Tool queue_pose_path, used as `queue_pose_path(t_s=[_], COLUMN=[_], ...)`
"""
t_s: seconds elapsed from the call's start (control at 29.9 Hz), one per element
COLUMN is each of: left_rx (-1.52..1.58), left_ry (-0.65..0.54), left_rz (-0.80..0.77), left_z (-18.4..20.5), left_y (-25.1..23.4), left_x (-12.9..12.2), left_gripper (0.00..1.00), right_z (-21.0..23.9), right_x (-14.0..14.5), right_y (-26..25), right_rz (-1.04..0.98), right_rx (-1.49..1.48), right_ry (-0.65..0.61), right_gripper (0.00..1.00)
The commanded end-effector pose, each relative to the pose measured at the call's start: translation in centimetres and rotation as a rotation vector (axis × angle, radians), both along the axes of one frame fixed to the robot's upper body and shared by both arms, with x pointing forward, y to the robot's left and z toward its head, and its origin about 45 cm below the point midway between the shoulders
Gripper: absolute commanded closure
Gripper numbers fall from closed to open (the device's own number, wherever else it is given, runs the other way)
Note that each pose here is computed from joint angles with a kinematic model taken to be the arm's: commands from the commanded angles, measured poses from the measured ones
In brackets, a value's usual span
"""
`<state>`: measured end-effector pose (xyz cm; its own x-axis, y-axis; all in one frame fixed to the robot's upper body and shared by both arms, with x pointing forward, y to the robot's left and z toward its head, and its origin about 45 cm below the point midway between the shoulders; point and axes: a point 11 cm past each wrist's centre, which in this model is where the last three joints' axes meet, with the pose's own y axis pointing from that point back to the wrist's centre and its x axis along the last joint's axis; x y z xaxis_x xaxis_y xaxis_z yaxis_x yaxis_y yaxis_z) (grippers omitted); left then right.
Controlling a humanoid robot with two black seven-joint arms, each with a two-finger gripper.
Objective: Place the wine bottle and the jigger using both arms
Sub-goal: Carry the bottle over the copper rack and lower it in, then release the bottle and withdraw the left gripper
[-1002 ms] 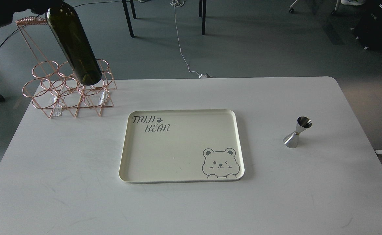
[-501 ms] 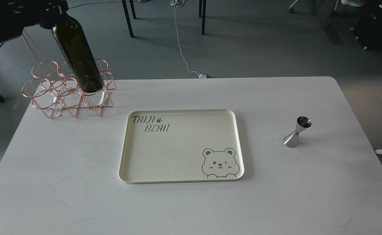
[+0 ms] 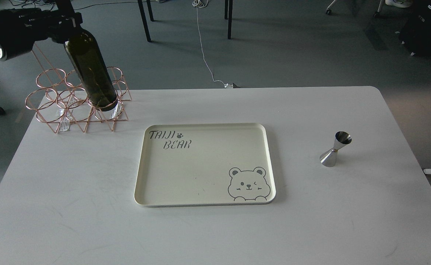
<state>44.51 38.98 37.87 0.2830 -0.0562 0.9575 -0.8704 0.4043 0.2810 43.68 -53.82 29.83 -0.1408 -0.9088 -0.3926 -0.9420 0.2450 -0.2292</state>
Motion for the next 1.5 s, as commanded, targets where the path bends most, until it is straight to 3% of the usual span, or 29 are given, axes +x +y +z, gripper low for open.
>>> queue_pose_path(t_s=[0.0,0.67,0.8,0.87,0.94,1.2,1.4,1.47], left_rx=[-0.004,-0.034,-0.065,-0.08,-0.082,-0.083,-0.273,-0.364], left_ry=[0.008,0.087,0.092,0.092,0.092,0.087,0.036,0.002], left_rz=[0.005,0.027,0.043,0.051,0.051,0.053,0.086,0.118], left_z=[-0.8,-5.2,-5.3,-5.3,-5.3,-5.0,-1.5,0.8], left_y=[0.1,-0.2,-0.2,-0.1,-0.1,0.0,0.9,2.1], left_x=[0.0,0.1,0.3,0.4,0.4,0.4,0.6,0.5], left_gripper=[0.76,0.7,0.58,0.41,0.31,0.23,0.03,0.02], right_z=[-0.1,-0.1,-0.1,-0.1,-0.1,-0.1,0.0,0.0], right_x=[-0.1,0.0,-0.1,-0.1,-0.1,-0.1,0.0,0.0], right_y=[0.0,0.0,0.0,0.0,0.0,0.0,0.0,0.0], right_rz=[-0.001,0.0,-0.001,-0.001,-0.001,-0.001,0.0,0.0], right_rx=[0.0,0.001,0.0,0.0,0.0,0.0,0.0,0.0], right_ry=[0.002,0.002,0.002,0.002,0.002,0.002,0.0,0.0], right_gripper=[0.01,0.01,0.01,0.01,0.01,0.01,0.01,0.01])
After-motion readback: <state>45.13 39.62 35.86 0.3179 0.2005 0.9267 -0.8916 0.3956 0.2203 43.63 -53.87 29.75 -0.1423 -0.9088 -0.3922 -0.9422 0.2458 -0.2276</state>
